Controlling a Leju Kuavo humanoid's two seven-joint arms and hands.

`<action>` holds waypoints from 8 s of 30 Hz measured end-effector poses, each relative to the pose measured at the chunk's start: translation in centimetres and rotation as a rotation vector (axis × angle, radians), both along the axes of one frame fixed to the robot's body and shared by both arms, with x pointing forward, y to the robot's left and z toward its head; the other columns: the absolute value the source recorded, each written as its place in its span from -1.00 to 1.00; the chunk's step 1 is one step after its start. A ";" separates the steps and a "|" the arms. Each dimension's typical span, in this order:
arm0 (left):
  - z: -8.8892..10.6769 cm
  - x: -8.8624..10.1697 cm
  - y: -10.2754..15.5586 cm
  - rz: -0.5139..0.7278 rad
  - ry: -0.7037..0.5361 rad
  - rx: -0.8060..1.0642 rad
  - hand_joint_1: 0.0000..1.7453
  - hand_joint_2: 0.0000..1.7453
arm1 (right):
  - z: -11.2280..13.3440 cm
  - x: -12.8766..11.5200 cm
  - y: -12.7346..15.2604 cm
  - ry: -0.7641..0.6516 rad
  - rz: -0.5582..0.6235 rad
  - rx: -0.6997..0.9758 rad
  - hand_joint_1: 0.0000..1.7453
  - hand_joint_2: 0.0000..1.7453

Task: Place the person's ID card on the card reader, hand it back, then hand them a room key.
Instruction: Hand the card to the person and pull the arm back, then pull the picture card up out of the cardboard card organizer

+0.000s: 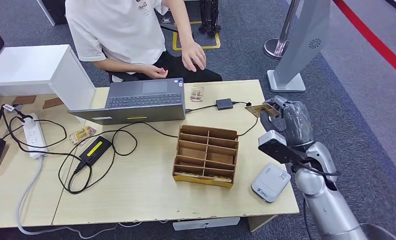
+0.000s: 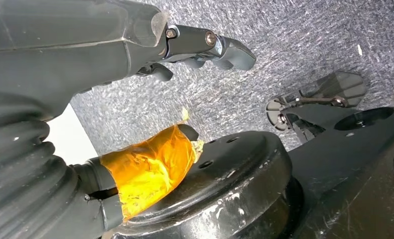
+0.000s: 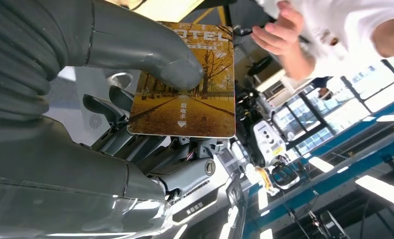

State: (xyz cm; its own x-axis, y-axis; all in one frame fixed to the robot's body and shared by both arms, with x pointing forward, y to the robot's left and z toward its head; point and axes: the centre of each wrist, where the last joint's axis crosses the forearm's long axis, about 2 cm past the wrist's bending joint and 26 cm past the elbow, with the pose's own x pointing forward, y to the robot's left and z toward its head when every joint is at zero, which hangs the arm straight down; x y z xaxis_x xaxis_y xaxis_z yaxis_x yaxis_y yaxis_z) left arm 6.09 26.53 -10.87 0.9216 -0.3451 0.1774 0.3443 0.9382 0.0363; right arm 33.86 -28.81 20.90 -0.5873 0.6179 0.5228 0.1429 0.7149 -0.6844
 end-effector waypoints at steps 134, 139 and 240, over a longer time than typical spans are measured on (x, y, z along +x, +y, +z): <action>0.1 0.1 -0.7 0.072 -0.029 -0.030 -1.00 1.00 | -14.3 -12.6 12.0 0.299 0.116 -0.033 -1.00 1.00; 0.1 0.3 -0.8 0.069 -0.031 -0.031 -1.00 1.00 | -14.4 -12.3 12.0 0.294 0.103 -0.031 -1.00 1.00; 0.3 1.2 -1.0 0.049 -0.029 -0.032 -1.00 1.00 | -16.2 -12.1 13.5 0.301 0.054 -0.099 1.00 1.00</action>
State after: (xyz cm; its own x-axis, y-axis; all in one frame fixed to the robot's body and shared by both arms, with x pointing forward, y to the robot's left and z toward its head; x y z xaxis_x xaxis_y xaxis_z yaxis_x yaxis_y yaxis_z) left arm 7.33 25.49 -10.61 0.9317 -0.2931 0.2146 0.2967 0.9548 0.0157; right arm 21.72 -15.31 4.65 -0.4491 0.6464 0.6168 -0.1129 0.6437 -0.7569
